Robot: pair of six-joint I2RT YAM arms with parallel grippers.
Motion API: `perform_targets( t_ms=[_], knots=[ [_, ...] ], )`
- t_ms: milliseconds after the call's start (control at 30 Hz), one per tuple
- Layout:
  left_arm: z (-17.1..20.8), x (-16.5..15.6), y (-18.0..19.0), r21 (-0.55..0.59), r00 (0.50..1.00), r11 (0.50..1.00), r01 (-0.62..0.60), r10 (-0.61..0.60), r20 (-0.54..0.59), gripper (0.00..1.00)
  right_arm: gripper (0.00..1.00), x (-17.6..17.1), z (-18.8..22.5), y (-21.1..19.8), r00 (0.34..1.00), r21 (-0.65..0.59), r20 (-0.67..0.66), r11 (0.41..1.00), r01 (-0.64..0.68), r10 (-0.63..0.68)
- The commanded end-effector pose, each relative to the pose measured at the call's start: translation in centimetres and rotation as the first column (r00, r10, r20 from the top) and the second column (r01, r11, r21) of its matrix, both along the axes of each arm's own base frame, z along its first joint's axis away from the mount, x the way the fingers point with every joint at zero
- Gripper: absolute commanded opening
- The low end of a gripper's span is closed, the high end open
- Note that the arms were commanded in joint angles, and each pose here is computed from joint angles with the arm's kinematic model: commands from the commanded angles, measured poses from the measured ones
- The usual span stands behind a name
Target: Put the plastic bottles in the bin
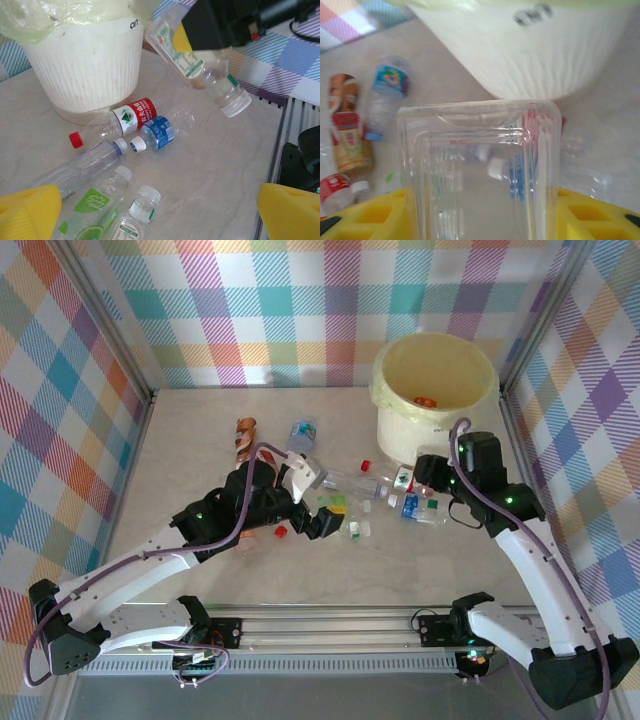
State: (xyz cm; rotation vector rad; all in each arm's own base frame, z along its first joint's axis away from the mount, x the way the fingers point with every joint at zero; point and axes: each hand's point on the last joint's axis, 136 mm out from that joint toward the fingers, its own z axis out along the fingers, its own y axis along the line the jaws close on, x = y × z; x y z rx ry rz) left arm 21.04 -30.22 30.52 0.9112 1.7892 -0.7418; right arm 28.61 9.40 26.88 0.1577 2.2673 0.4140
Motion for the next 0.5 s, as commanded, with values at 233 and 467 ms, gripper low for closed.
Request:
perform_targets(
  t_ms=[233, 467],
  knots=[
    [-0.2, 0.3, 0.6, 0.011, 0.999, 1.000, -0.017, 0.016, 0.032, 1.00, 0.54, 4.1, 10.9, 2.4, 0.966, -0.101, 0.236, 0.992, -0.080, 0.102],
    [-0.7, 0.4, 0.6, 0.034, 0.999, 0.999, -0.013, 0.012, 0.030, 1.00, 0.55, 8.4, 16.5, 2.5, 0.927, -0.190, 0.364, 0.982, -0.020, 0.090]
  ],
)
